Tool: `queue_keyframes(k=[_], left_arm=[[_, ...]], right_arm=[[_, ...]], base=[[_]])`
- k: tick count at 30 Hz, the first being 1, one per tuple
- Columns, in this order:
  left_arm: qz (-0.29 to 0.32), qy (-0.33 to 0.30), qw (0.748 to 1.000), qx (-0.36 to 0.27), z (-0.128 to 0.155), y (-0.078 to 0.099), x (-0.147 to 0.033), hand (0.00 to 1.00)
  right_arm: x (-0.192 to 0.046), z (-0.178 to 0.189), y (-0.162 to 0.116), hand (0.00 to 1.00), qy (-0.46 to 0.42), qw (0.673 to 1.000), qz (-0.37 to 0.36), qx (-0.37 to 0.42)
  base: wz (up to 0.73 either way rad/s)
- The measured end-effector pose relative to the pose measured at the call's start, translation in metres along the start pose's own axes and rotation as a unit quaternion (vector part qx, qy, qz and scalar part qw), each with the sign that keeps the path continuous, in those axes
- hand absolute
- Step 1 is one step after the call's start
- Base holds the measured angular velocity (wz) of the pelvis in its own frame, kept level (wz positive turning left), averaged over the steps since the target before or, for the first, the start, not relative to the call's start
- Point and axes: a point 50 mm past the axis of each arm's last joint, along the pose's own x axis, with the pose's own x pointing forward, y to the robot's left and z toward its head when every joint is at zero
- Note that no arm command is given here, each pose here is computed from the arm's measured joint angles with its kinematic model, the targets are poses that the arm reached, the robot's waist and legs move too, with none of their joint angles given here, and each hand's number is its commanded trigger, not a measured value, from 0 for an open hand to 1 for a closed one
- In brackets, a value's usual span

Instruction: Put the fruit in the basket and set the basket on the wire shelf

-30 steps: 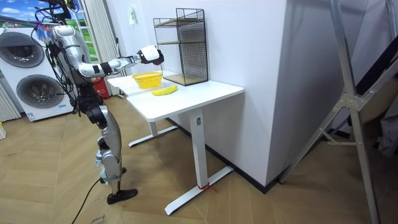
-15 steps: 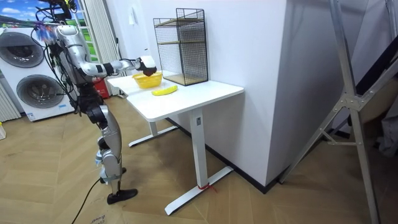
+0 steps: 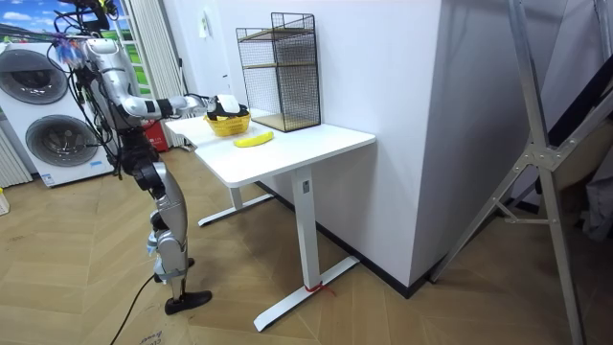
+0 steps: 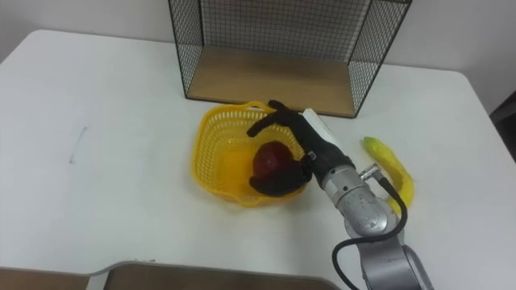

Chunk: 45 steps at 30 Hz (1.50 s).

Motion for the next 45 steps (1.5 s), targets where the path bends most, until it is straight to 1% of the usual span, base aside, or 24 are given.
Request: queue_keyframes(k=[8,13,17,19,20,22,25,28,31,34,41,45], left_arm=[[-0.001,-0.001,1.0,0.0,0.001,0.0,0.0,0.0],[-0.001,0.001,1.0,-0.005,-0.001,-0.001,0.0,0.0],[0.0,0.003,1.0,-0.011,-0.003,0.0,0.0,0.0],[0.002,0.012,1.0,-0.024,-0.01,0.0,-0.001,0.0],[0.002,0.014,1.0,-0.027,-0.012,0.0,-0.002,0.0],[0.005,0.025,0.999,-0.043,-0.022,0.0,-0.003,0.0],[0.003,0.033,0.998,-0.044,-0.028,-0.003,-0.005,0.0],[0.004,0.039,0.998,-0.046,-0.033,-0.003,-0.006,0.0],[0.008,0.037,0.998,-0.045,-0.032,-0.002,-0.005,0.0],[0.01,0.037,0.998,-0.048,-0.032,-0.001,-0.005,0.0],[0.011,0.036,0.998,-0.049,-0.032,0.0,-0.005,0.0],[0.013,0.034,0.998,-0.047,-0.028,0.001,-0.005,0.0]], right_arm=[[0.0,0.0,0.0,0.0,-0.001,1.0,0.001,0.003],[-0.001,0.0,-0.009,0.0,-0.007,0.999,-0.021,0.033],[-0.005,-0.001,-0.031,0.0,-0.017,0.994,-0.075,0.074],[-0.009,0.001,-0.052,0.0,-0.026,0.988,-0.13,0.085],[-0.011,0.002,-0.057,0.0,-0.029,0.985,-0.145,0.085],[-0.02,0.007,-0.077,0.0,-0.052,0.973,-0.201,0.103],[-0.028,0.013,-0.094,0.0,-0.079,0.956,-0.254,0.125],[-0.033,0.014,-0.104,0.0,-0.089,0.942,-0.291,0.144],[-0.038,0.012,-0.111,0.0,-0.093,0.928,-0.318,0.169],[-0.041,0.01,-0.115,0.0,-0.093,0.92,-0.336,0.178],[-0.042,0.008,-0.116,0.0,-0.085,0.915,-0.355,0.174],[-0.039,-0.017,-0.113,0.0,-0.025,0.922,-0.355,0.153]], base=[[0.0],[0.0],[0.0],[0.0],[0.0],[0.0],[0.0],[0.0],[0.0],[0.0],[0.0],[0.0]])
